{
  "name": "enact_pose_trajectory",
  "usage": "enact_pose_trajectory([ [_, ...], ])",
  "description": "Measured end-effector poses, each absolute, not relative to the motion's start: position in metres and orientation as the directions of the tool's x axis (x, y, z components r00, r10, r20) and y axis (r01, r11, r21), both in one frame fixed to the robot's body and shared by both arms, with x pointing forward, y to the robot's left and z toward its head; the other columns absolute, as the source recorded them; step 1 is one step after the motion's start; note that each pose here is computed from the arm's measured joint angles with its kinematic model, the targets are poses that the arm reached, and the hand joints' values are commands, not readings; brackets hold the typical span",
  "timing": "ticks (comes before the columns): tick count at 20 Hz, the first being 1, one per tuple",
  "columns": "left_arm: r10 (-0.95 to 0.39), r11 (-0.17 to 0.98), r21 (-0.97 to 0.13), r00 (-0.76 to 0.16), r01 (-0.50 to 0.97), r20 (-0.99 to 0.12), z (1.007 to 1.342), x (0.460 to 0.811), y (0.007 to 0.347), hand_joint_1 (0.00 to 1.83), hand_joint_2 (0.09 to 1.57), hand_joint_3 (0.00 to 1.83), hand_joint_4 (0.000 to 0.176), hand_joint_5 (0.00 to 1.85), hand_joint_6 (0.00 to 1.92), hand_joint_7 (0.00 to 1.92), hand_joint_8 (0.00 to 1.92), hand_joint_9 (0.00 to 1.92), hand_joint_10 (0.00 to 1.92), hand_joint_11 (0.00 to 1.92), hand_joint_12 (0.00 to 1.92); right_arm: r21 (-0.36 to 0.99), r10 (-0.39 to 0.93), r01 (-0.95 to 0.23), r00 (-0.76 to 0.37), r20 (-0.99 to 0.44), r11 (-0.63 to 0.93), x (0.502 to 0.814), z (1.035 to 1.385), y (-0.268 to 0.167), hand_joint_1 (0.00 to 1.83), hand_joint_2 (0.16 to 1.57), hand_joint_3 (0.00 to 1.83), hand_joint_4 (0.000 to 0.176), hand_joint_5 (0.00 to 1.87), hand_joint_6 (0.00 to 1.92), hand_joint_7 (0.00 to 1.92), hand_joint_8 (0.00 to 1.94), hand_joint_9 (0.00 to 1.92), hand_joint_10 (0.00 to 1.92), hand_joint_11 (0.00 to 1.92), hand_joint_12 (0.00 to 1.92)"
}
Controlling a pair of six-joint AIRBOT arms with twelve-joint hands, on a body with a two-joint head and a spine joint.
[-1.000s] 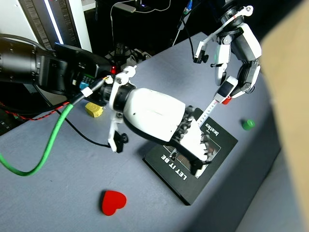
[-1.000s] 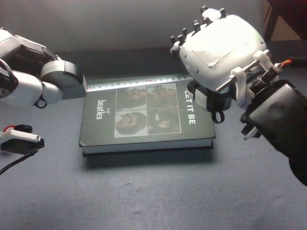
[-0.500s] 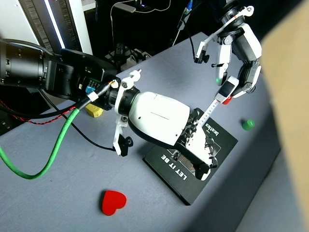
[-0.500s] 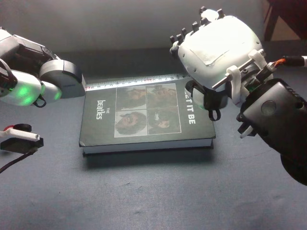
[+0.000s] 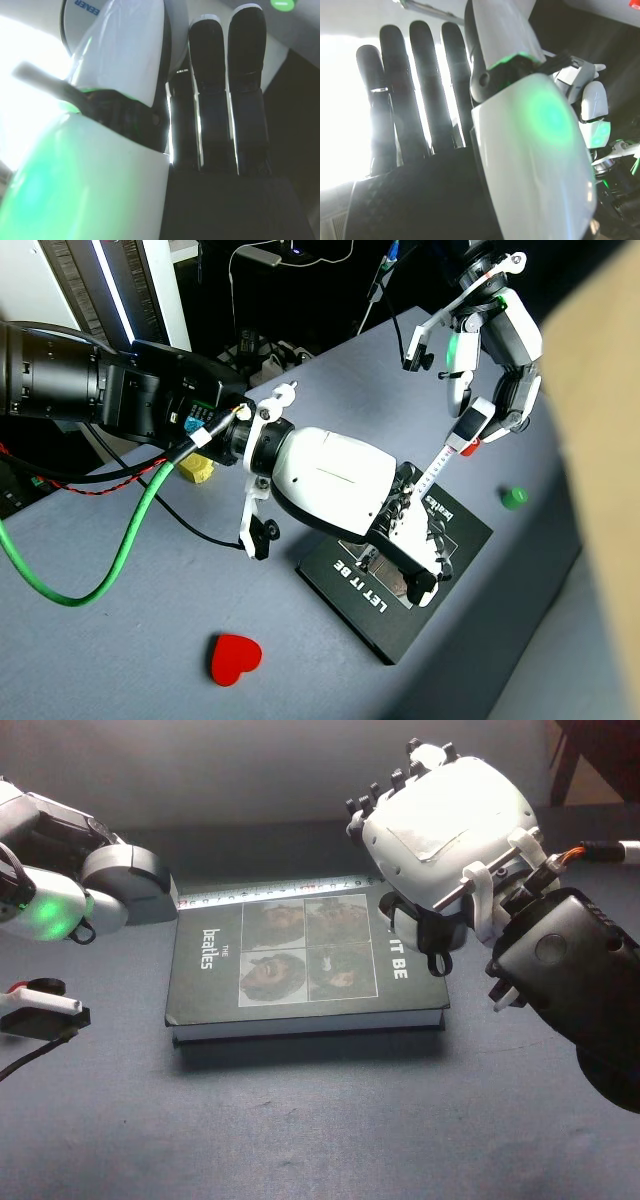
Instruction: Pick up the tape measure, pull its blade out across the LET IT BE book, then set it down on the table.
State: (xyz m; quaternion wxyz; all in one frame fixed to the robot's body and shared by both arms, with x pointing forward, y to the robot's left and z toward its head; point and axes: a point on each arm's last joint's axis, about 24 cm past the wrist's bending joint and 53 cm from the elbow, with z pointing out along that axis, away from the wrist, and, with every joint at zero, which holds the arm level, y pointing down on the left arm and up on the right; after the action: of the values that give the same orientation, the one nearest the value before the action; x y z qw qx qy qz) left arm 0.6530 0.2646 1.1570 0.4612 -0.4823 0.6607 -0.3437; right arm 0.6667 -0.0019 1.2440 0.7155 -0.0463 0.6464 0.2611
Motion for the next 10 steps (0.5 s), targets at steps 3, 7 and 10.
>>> enact_pose_trajectory([
  [3,-0.954,0.299,-0.899,-0.109,-0.32,-0.278,1.157,0.653,0.2645,1.37,1.13,0.0,0.0,0.93,0.92,0.93,1.03,0.9,1.33,0.82,1.26,0.269,0.312,-0.433,0.029,-0.95,0.86,0.6667,1.244,-0.0019,1.03,1.09,0.0,0.0,0.76,0.02,0.81,0.01,0.75,0.02,0.37,1.01],
  [7,-0.954,0.3,-0.899,-0.11,-0.32,-0.279,1.1567,0.6529,0.2647,1.37,1.13,0.0,0.0,0.92,0.94,0.93,1.02,0.9,1.32,0.82,1.26,0.269,0.312,-0.434,0.029,-0.95,0.86,0.6664,1.2439,-0.0014,1.03,1.09,0.0,0.0,0.75,0.01,0.81,0.01,0.75,0.02,0.37,1.01],
  [10,-0.954,0.3,-0.899,-0.11,-0.32,-0.279,1.1568,0.6529,0.2646,1.37,1.13,0.0,0.0,0.92,0.95,0.93,1.02,0.9,1.32,0.82,1.26,0.269,0.312,-0.434,0.029,-0.95,0.86,0.6664,1.2439,-0.0014,1.03,1.09,0.0,0.0,0.76,0.01,0.8,0.0,0.76,0.02,0.37,1.02],
])
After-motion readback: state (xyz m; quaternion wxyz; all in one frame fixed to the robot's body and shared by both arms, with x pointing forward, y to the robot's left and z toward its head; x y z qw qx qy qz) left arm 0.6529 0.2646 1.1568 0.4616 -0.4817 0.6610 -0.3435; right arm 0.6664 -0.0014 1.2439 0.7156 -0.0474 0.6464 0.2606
